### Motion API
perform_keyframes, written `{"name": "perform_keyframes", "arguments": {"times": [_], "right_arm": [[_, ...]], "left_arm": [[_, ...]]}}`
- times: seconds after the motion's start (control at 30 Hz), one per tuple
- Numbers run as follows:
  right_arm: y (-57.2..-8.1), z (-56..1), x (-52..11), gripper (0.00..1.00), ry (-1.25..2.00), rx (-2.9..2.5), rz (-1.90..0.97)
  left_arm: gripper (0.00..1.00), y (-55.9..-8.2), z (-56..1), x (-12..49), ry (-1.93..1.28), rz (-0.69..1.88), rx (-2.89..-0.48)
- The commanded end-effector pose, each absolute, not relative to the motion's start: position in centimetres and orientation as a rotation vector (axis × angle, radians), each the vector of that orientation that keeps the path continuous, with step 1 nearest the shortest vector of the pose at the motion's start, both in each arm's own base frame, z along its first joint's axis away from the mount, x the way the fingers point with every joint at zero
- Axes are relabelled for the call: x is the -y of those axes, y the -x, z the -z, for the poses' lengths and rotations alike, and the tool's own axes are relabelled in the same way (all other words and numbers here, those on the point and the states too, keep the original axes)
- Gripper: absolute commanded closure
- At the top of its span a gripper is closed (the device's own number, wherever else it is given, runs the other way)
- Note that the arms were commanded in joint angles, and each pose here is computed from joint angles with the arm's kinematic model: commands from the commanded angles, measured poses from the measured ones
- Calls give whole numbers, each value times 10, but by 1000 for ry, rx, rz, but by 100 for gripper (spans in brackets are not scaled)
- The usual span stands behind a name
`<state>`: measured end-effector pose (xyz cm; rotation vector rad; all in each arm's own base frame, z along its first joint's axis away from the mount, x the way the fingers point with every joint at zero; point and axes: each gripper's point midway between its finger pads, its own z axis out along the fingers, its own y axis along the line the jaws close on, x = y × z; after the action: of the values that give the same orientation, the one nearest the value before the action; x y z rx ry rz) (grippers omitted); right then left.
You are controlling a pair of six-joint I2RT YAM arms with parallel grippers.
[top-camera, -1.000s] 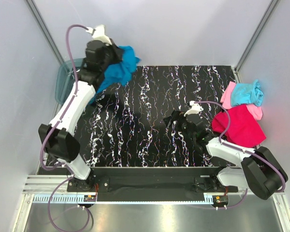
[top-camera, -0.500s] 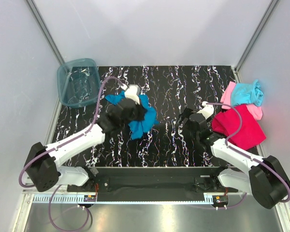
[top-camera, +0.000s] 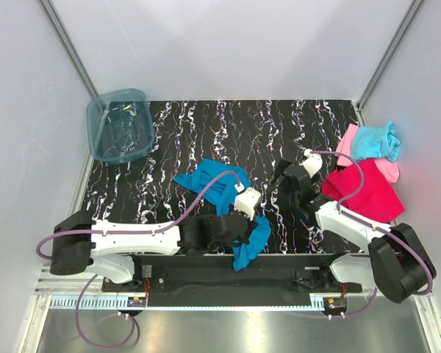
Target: Fold and stack the t-shirts
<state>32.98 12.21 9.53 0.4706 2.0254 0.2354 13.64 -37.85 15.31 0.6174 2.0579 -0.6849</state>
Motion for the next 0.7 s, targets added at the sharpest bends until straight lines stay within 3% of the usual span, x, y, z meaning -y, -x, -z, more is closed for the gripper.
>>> {"name": "perform_keyframes", "arguments": {"times": [0.0, 0.07, 0.1, 0.17, 0.2, 0.33, 0.67], "right_arm": [[-344, -116, -116, 0, -534, -1960, -254], [-347, -115, -117, 0, -540, -1967, -260], [-349, -114, -119, 0, -543, -1971, -268], [-353, -110, -127, 0, -533, -1993, -290], [-354, -108, -130, 0, -529, -2003, -299], [-356, -97, -142, 0, -503, -2040, -349], [-348, -99, -145, 0, -481, -2012, -410]], "left_arm": [[100, -140, -187, 372, -477, 730, -1968], [95, -134, -184, 367, -485, 707, -1966], [75, -127, -183, 366, -496, 701, -1964], [57, -131, -184, 357, -467, 626, -1950], [41, -131, -185, 349, -466, 582, -1954], [3, -165, -202, 307, -311, 356, -1878], [1, -299, -213, 244, -58, 324, -1855]]}}
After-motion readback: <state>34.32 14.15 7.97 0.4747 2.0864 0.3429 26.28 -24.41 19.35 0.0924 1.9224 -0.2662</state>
